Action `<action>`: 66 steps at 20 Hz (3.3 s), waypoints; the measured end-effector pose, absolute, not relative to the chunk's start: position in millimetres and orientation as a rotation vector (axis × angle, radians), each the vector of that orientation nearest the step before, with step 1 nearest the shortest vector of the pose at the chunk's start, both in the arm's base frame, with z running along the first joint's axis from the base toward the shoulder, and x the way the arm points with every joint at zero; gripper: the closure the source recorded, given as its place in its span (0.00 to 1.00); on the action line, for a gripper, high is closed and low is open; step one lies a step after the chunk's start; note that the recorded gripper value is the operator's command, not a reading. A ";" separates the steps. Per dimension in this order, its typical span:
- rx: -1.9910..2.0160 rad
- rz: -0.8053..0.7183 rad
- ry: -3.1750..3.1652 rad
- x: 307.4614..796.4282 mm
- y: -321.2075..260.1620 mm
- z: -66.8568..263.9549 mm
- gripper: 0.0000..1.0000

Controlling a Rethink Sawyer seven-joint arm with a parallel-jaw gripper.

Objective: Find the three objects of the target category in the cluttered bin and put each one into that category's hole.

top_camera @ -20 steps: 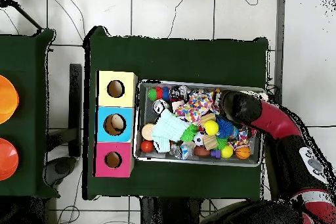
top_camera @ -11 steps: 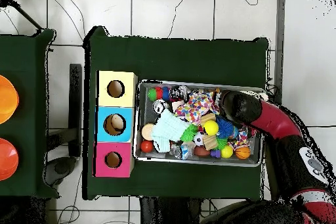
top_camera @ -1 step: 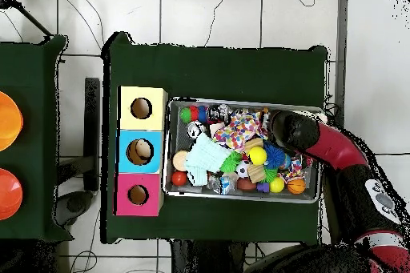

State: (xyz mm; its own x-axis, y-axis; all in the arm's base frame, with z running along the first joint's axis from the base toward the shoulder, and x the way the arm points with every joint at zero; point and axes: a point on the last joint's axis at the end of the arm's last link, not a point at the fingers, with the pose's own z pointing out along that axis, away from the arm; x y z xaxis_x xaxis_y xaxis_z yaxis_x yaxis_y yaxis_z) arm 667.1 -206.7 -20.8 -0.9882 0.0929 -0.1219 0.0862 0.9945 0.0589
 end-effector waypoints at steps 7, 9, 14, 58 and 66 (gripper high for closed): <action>0.136 0.079 3.011 667.5 -207.0 -19.9 1.00; 0.135 0.077 3.010 668.1 -207.5 -18.5 1.00; 0.134 0.072 3.005 669.7 -208.8 -14.8 1.00; 0.104 0.029 3.004 672.5 -213.9 58.4 1.00; 0.102 0.020 2.998 673.7 -214.6 64.0 1.00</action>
